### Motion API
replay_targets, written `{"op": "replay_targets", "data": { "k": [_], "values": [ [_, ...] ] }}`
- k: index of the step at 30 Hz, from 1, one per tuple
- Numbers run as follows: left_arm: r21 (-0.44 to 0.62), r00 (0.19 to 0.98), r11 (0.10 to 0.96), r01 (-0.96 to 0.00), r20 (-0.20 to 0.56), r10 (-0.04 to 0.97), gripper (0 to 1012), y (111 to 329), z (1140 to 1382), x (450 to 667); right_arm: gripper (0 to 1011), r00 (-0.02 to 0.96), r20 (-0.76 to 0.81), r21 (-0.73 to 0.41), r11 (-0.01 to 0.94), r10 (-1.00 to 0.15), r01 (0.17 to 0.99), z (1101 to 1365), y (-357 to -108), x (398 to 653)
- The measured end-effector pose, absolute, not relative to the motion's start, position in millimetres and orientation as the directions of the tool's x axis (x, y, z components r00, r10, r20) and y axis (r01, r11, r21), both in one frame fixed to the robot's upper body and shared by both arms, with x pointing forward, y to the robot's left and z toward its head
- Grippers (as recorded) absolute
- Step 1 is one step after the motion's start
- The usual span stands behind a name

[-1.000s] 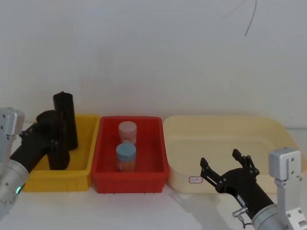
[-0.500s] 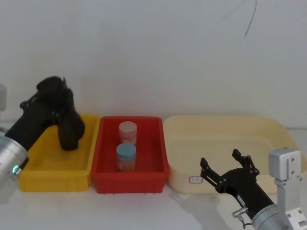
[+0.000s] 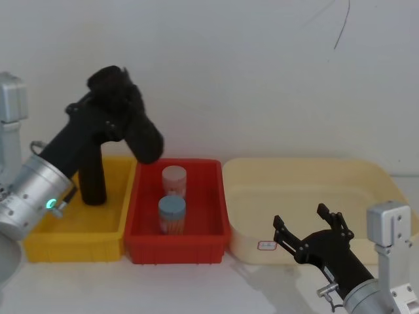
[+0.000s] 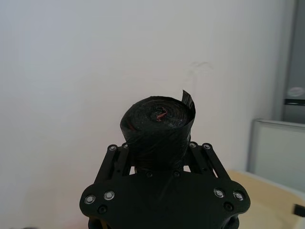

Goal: Pick up the garbage bag with the one hand and transfer it to the other hand.

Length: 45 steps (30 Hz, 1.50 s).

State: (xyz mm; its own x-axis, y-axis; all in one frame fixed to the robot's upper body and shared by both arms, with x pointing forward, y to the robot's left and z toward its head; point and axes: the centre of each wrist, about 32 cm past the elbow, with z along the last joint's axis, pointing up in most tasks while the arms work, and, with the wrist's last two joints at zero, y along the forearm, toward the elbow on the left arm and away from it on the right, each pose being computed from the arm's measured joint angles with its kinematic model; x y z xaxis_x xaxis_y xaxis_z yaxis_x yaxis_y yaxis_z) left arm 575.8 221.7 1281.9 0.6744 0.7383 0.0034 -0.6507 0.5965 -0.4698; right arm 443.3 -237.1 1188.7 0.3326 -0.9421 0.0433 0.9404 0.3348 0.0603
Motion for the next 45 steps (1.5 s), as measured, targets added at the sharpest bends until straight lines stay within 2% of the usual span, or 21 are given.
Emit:
{"op": "replay_targets", "data": {
  "k": [13, 21, 45],
  "values": [
    [-0.41, 0.798, 0.725, -0.554, -0.014, 0.602, 457, 177.3, 1278.3, 590.7, 1000, 0.333, 0.043, 0.06, 0.335, -0.942, 0.94, 1188.7, -237.1, 443.3],
    [-0.372, 0.836, 0.771, -0.517, -0.025, 0.548, 457, 156.2, 1272.5, 595.7, 1000, 0.333, 0.043, 0.06, 0.335, -0.942, 0.94, 1188.7, -237.1, 443.3],
    [-0.34, 0.846, 0.788, -0.513, -0.048, 0.531, 457, 137.9, 1265.2, 600.7, 1000, 0.343, 0.053, 0.061, 0.346, -0.938, 0.936, 1190.6, -237.1, 444.4]
  ]
}}
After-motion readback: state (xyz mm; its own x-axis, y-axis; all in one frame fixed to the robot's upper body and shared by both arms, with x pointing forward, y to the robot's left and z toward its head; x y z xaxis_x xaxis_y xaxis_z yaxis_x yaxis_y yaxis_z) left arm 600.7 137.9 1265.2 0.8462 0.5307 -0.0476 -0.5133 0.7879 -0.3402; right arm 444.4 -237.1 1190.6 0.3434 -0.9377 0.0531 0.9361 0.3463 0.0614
